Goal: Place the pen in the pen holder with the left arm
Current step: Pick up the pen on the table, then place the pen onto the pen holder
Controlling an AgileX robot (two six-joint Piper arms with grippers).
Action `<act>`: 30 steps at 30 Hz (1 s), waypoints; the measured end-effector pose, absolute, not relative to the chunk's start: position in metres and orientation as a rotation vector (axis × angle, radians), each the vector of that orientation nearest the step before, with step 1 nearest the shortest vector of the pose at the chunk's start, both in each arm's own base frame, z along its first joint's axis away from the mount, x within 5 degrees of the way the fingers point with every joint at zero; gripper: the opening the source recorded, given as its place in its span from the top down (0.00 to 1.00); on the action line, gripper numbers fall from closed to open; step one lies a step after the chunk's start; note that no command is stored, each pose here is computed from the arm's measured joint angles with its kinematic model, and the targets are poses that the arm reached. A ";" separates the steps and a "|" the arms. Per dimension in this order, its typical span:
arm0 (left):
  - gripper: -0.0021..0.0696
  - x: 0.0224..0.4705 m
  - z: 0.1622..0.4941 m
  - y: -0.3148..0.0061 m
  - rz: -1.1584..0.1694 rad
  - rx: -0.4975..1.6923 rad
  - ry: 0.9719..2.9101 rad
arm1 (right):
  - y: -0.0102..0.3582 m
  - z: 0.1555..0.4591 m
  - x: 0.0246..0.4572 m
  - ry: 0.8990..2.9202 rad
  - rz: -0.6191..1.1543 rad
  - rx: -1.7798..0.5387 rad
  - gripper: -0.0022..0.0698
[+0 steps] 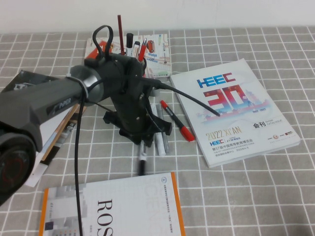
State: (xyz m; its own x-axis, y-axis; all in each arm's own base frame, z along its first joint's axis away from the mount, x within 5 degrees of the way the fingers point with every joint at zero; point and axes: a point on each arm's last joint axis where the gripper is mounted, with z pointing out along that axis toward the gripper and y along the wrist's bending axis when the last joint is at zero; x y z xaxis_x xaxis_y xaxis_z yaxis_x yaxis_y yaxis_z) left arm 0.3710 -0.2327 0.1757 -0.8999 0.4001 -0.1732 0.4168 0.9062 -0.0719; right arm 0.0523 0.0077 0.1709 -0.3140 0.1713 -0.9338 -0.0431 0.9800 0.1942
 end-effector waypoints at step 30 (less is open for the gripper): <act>0.82 0.304 0.276 -0.189 -0.285 0.682 2.268 | 0.008 0.171 0.052 1.879 0.214 0.093 0.99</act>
State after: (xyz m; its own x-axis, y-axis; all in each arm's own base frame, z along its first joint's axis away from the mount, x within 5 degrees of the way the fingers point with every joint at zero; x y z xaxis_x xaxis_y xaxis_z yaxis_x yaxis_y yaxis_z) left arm 0.3038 -0.1888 0.2763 -0.5864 0.3874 -0.7114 0.5514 0.8342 -0.0003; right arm 0.0523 0.0077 0.1709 -0.3140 0.1713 -0.9338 -0.0431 0.9800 0.1942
